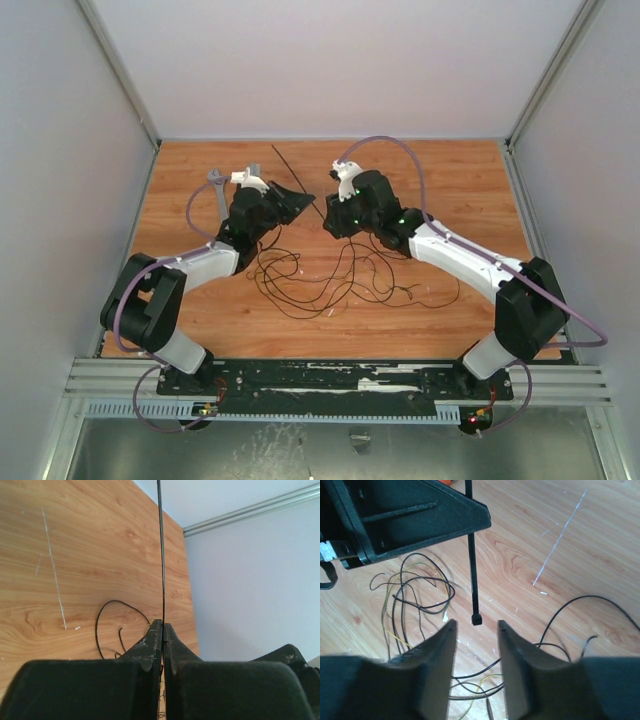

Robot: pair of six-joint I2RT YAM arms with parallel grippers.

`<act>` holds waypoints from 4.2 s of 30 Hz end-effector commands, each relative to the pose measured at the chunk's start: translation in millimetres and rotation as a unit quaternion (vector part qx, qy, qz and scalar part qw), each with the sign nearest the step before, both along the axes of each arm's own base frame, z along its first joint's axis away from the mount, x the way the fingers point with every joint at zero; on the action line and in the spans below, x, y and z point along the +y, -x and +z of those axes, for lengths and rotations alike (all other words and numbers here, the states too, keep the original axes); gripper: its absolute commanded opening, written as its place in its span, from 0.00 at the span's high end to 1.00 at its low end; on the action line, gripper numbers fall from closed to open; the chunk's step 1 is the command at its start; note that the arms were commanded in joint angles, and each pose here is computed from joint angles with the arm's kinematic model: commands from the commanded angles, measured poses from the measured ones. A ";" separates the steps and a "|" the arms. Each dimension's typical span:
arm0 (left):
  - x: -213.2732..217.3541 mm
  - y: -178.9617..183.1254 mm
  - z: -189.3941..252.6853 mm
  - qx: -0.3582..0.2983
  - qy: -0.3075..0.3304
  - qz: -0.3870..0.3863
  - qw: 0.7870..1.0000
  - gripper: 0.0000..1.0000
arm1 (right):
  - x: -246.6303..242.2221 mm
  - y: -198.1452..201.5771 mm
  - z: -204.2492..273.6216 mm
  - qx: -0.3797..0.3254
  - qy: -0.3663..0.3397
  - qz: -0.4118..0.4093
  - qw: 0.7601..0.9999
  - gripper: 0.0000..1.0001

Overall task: Zip-tie the wires
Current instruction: Pick up the ribbon at the center of the board.

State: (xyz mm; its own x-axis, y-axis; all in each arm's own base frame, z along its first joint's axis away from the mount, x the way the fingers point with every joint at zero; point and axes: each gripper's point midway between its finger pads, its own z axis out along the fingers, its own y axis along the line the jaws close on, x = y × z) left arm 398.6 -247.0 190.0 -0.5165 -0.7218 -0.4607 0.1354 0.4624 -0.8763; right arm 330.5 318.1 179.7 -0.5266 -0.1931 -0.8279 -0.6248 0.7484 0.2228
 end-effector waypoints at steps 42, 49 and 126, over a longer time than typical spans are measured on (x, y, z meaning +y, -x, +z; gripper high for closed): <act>-53.6 146.6 145.8 -0.297 -0.001 -0.290 0.910 1.00 | -10.9 89.8 131.1 -0.052 -0.213 0.248 0.944 0.53; -53.0 146.4 143.9 -0.295 -0.009 -0.289 0.911 1.00 | -31.2 82.6 144.3 -0.088 -0.163 0.240 0.953 0.36; -23.2 96.2 128.4 0.178 0.366 -0.242 0.881 0.08 | 33.9 78.1 163.8 -0.617 0.003 0.351 0.705 1.00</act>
State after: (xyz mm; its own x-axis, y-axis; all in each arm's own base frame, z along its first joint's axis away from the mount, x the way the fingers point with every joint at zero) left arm 310.1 -260.0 299.1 -0.8243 -0.4873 0.2883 -0.1972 -0.2303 -0.9529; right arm 258.3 340.2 356.5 0.8147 -0.0559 -0.5772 -0.5549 0.2138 -0.8040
